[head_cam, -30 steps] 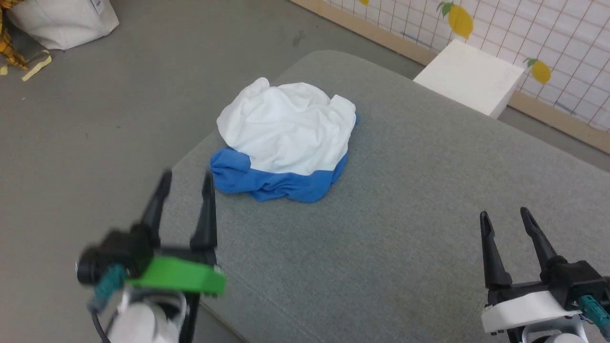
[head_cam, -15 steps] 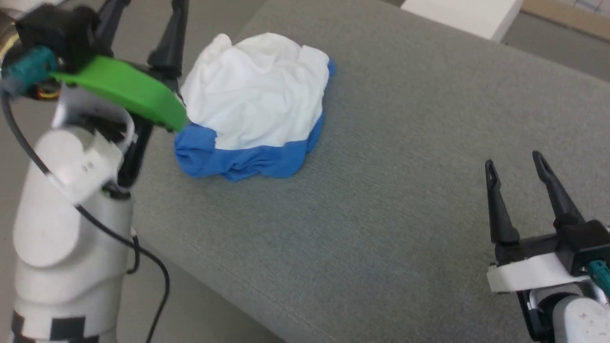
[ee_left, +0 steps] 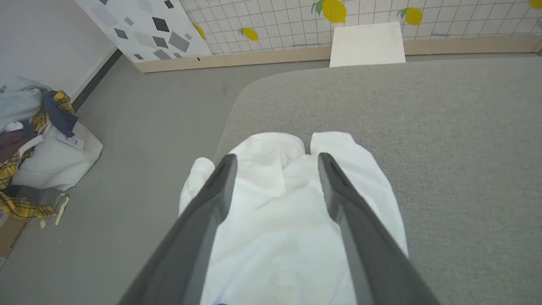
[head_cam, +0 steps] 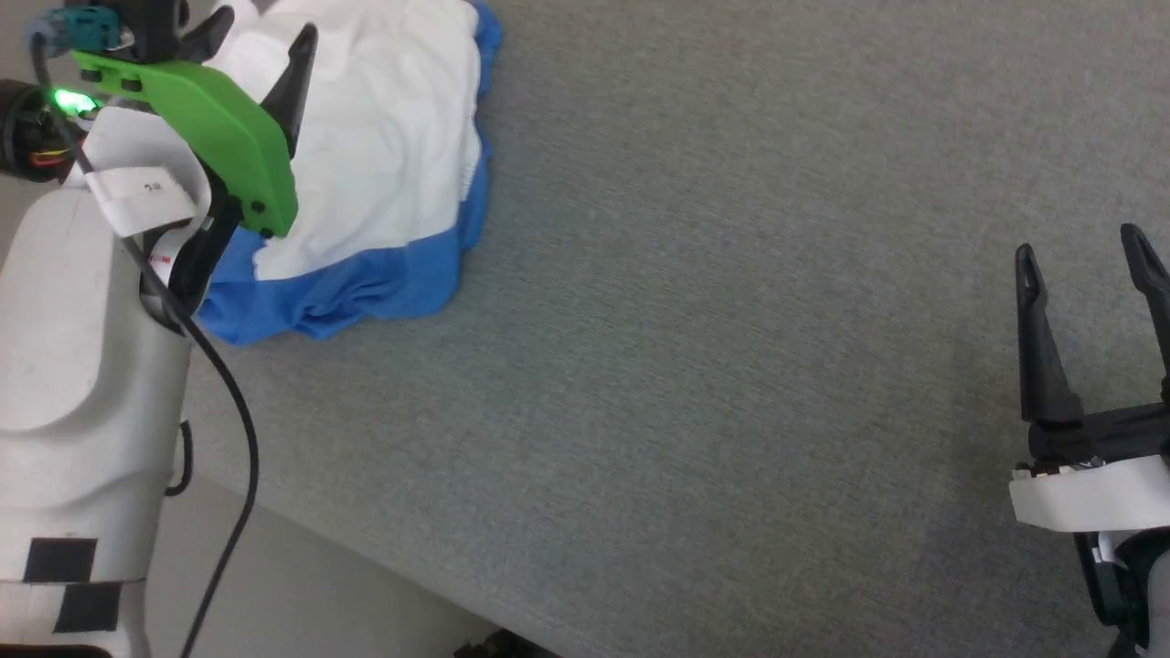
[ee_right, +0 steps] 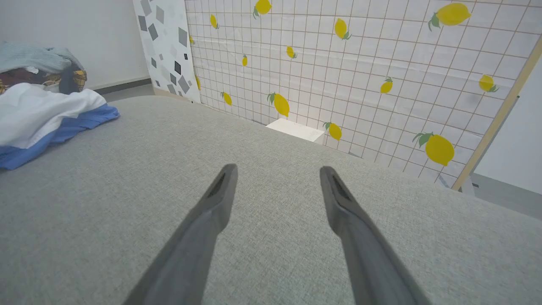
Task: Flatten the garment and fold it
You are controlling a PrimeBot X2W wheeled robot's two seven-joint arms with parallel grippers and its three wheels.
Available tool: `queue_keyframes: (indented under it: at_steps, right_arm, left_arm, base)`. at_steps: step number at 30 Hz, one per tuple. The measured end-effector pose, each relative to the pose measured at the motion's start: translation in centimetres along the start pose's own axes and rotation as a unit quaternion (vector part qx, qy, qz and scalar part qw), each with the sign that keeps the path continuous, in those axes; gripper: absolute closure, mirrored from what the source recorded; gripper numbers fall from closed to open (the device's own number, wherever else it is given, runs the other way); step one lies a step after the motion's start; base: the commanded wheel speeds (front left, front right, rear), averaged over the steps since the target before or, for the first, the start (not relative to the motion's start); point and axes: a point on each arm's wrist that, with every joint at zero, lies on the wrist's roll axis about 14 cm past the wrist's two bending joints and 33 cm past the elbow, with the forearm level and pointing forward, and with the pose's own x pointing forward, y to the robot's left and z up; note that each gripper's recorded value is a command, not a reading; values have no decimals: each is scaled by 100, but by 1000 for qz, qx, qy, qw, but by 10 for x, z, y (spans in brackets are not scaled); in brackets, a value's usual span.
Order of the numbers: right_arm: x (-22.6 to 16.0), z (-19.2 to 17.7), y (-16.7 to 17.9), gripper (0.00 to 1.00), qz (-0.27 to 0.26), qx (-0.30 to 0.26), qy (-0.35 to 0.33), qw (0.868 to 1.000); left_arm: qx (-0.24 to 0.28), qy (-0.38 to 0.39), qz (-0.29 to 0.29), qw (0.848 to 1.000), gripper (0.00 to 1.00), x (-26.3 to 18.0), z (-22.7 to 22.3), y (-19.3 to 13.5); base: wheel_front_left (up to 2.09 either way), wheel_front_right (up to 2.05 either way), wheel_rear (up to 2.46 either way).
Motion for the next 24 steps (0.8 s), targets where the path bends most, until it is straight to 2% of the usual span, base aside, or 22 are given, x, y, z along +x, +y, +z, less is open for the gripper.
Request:
queue_keyframes:
  at_steps: [3,8,9,13,14,18,24]
  right_arm:
    - [-2,-12,-11,0,-13,5,12,1000]
    - [-8,-32,-27,0,-31,5,34,999]
    - [-13,-41,-36,0,-41,1,46,998]
    - [-18,-48,-48,0,-53,-3,56,997]
    - [-19,-49,-50,0,-55,-5,58,997]
    - [-21,-47,-53,0,-57,-9,58,997]
    - [-22,-31,-50,0,-60,-11,46,997]
  left_arm:
    - [24,77,-19,997,0,15,-37,-12]
    - [52,172,-59,982,0,29,-85,-35]
    - [53,217,-67,973,0,32,-109,-39]
    - [51,240,-75,966,0,39,-125,-45]
    - [50,242,-78,966,100,40,-126,-48]
    - [42,217,-76,972,100,45,-120,-48]
    - [19,168,-40,985,100,42,-97,-26]
  base:
    - [0,0,0]
    - [0,0,0]
    - [0,0,0]
    - [0,0,0]
    - [0,0,0]
    - [0,0,0]
    - [0,0,0]
